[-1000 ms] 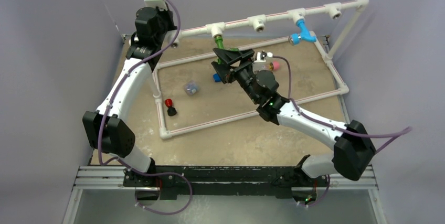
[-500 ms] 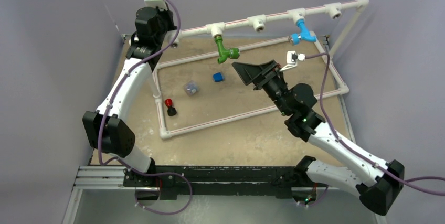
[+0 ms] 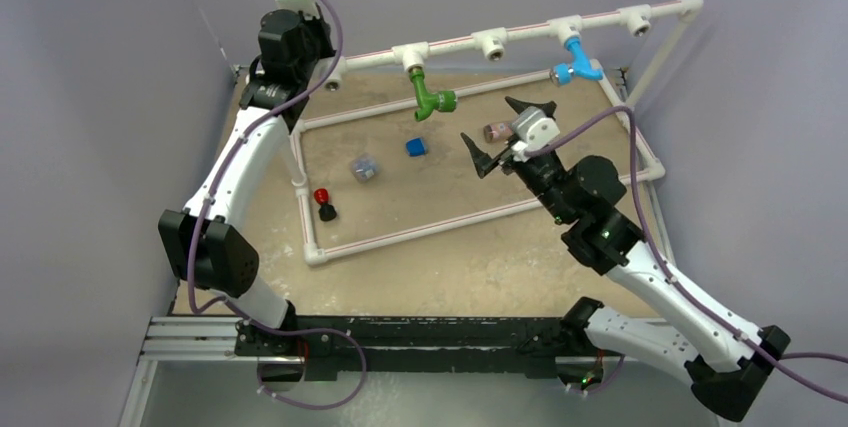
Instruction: Install the water faucets
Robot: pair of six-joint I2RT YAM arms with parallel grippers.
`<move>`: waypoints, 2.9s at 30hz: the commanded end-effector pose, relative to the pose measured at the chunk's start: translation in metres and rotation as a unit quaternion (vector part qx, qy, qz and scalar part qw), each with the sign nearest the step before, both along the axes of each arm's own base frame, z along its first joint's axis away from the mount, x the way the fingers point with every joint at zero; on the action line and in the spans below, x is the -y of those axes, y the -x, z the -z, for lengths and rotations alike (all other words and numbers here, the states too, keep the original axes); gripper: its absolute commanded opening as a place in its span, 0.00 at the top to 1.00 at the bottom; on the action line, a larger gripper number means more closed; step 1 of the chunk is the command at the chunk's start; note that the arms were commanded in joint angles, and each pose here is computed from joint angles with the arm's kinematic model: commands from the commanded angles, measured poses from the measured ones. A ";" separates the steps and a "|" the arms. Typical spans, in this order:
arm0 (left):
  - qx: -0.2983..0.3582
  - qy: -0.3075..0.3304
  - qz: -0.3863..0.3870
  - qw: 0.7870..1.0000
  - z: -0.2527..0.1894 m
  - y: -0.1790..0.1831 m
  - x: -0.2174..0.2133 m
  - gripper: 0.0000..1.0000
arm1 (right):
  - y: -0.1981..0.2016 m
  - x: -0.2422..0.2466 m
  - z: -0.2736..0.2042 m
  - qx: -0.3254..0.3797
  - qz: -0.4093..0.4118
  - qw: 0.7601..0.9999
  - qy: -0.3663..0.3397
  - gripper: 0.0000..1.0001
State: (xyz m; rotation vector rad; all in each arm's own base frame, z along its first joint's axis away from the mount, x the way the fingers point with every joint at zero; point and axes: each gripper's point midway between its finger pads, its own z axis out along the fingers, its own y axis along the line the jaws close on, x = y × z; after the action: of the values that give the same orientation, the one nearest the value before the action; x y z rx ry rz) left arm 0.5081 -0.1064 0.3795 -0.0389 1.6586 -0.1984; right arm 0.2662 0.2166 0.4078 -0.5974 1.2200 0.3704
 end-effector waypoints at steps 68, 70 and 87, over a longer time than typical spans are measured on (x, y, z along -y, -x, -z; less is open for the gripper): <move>-0.179 -0.035 0.070 0.981 0.112 0.021 0.035 1.00 | -0.063 -0.112 0.008 -0.080 0.032 0.946 -0.312 1.00; -0.179 -0.035 0.071 0.981 0.113 0.021 0.035 1.00 | -0.058 -0.113 0.000 -0.106 0.004 0.923 -0.371 1.00; -0.181 -0.028 0.080 0.980 0.113 0.023 0.039 1.00 | -0.030 -0.136 -0.014 -0.371 -0.182 0.620 -0.666 1.00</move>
State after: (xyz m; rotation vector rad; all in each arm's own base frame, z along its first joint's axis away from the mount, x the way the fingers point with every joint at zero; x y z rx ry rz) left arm 0.5094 -0.1075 0.3780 -0.0396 1.6776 -0.2050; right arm 0.3318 0.3269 0.3866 0.6027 1.2335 1.2722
